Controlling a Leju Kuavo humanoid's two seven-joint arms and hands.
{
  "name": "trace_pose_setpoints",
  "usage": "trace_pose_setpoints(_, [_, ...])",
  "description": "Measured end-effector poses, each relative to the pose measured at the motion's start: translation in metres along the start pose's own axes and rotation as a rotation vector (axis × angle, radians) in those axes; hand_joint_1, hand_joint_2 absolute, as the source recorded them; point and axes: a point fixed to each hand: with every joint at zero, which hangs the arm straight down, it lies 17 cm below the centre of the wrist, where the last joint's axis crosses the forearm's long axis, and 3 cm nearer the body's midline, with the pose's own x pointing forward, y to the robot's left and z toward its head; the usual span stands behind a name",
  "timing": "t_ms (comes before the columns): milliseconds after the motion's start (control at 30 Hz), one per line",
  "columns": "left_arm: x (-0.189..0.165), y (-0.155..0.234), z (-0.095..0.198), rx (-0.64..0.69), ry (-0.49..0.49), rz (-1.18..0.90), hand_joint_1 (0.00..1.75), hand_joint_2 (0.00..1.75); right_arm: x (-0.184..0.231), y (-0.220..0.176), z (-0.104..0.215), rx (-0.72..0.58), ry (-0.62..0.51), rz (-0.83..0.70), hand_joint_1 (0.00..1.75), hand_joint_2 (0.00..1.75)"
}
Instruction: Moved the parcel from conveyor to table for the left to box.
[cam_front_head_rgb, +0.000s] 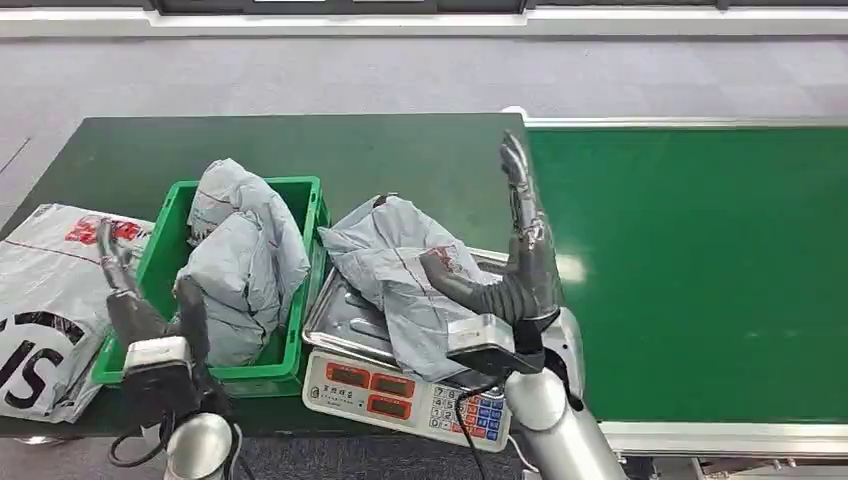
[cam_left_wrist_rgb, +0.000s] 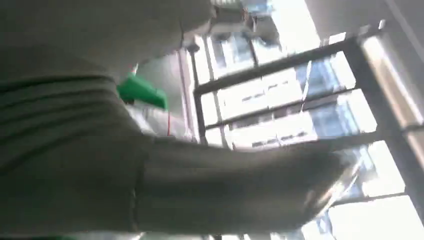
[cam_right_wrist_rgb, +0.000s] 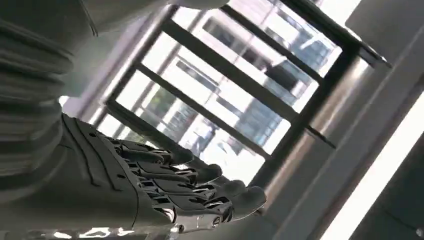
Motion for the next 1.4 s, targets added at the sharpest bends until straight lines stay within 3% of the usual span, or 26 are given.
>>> trace_pose_setpoints(167, [-0.016,-0.073,0.006,-0.324,0.026,-0.052,0.00,1.75,0.036,-0.032,-0.004,-0.128,-0.118,-0.015,0.00,1.75])
trace_pose_setpoints(367, [-0.048,-0.175,0.037,-0.733,0.001,-0.170,0.00,1.75,0.050,-0.038,0.004,-0.150,-0.155,-0.069,0.00,1.75])
trace_pose_setpoints(700, [-0.075,-0.207,0.056,-0.871,0.011,-0.228,0.00,1.75,0.053,-0.039,0.006,-0.140,-0.165,-0.075,0.00,1.75])
trace_pose_setpoints(1067, [-0.105,-0.254,0.097,-1.139,0.054,-0.256,0.00,1.75,0.056,-0.040,-0.004,-0.128,-0.181,-0.115,0.00,1.75])
trace_pose_setpoints(1100, [-0.107,-0.258,0.100,-1.166,0.057,-0.260,0.51,1.75,0.057,-0.041,-0.005,-0.128,-0.184,-0.116,0.00,1.75])
trace_pose_setpoints(1133, [-0.112,-0.260,0.108,-1.204,0.071,-0.266,1.75,1.75,0.057,-0.041,-0.007,-0.128,-0.185,-0.119,0.00,1.75])
trace_pose_setpoints(1400, [-0.128,-0.266,0.130,-1.325,0.090,-0.310,1.75,1.75,0.058,-0.040,-0.012,-0.119,-0.186,-0.130,0.00,1.75])
